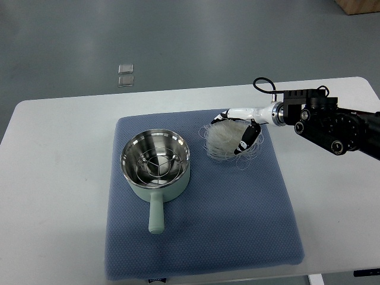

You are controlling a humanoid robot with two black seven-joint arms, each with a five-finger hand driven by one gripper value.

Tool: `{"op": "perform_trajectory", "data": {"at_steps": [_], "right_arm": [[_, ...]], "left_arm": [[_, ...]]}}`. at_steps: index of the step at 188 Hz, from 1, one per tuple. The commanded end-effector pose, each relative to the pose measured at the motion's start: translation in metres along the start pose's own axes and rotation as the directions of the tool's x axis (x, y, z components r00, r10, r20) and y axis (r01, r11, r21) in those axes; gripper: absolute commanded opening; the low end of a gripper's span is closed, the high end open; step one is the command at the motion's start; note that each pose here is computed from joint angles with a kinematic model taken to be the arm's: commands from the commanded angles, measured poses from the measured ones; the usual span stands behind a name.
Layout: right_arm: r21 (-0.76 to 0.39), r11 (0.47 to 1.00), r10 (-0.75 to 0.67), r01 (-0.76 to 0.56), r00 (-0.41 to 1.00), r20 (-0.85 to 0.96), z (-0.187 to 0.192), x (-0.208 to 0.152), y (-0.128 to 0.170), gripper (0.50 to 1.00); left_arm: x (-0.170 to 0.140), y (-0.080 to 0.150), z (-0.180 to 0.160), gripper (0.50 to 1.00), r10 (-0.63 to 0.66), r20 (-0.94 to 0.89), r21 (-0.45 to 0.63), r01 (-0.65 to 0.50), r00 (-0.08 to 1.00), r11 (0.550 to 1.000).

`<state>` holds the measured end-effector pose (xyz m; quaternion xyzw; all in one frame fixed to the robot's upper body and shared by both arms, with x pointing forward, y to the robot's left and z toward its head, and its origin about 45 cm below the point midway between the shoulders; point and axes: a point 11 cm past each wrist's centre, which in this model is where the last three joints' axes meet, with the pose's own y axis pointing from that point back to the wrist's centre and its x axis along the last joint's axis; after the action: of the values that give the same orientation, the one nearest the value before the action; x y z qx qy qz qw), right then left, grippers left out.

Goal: Put vermicelli into pot with right hand
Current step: 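Close the right hand fingers around the vermicelli bundle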

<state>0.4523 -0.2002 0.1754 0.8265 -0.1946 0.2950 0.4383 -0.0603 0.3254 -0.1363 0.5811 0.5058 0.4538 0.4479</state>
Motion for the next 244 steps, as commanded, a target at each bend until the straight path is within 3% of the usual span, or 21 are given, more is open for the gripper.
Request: {"op": "perform_trajectory", "data": {"at_steps": [1, 43, 54, 93, 125, 244], "right_arm": [[-0.019, 1.000, 0.012, -0.012, 1.000, 0.006, 0.006, 0.000, -0.001, 0.926], [-0.011, 1.000, 0.028, -0.028, 1.000, 0.003, 0.003, 0.003, -0.001, 0.891], [-0.010, 1.000, 0.027, -0.027, 1.000, 0.002, 0.003, 0.003, -0.001, 0.828], [-0.011, 1.000, 0.024, -0.024, 1.000, 0.005, 0.004, 0.001, -0.001, 0.705], [-0.013, 1.000, 0.017, -0.017, 1.000, 0.009, 0.006, -0.003, -0.002, 0.500], [-0.017, 0.999, 0.031, -0.032, 0.999, -0.015, 0.005, 0.009, 0.002, 0.500]], "left_arm": [[0.000, 0.000, 0.000, 1.000, 0.001, 0.000, 0.000, -0.001, 1.000, 1.000], [0.000, 0.000, 0.000, 1.000, 0.000, 0.000, 0.000, 0.000, 1.000, 1.000], [0.000, 0.000, 0.000, 1.000, 0.000, 0.000, 0.000, 0.000, 1.000, 1.000], [0.000, 0.000, 0.000, 1.000, 0.000, 0.000, 0.000, 0.000, 1.000, 1.000], [0.000, 0.000, 0.001, 1.000, 0.000, 0.000, -0.001, 0.000, 1.000, 1.000], [0.000, 0.000, 0.000, 1.000, 0.001, 0.000, 0.000, -0.001, 1.000, 1.000]]}}
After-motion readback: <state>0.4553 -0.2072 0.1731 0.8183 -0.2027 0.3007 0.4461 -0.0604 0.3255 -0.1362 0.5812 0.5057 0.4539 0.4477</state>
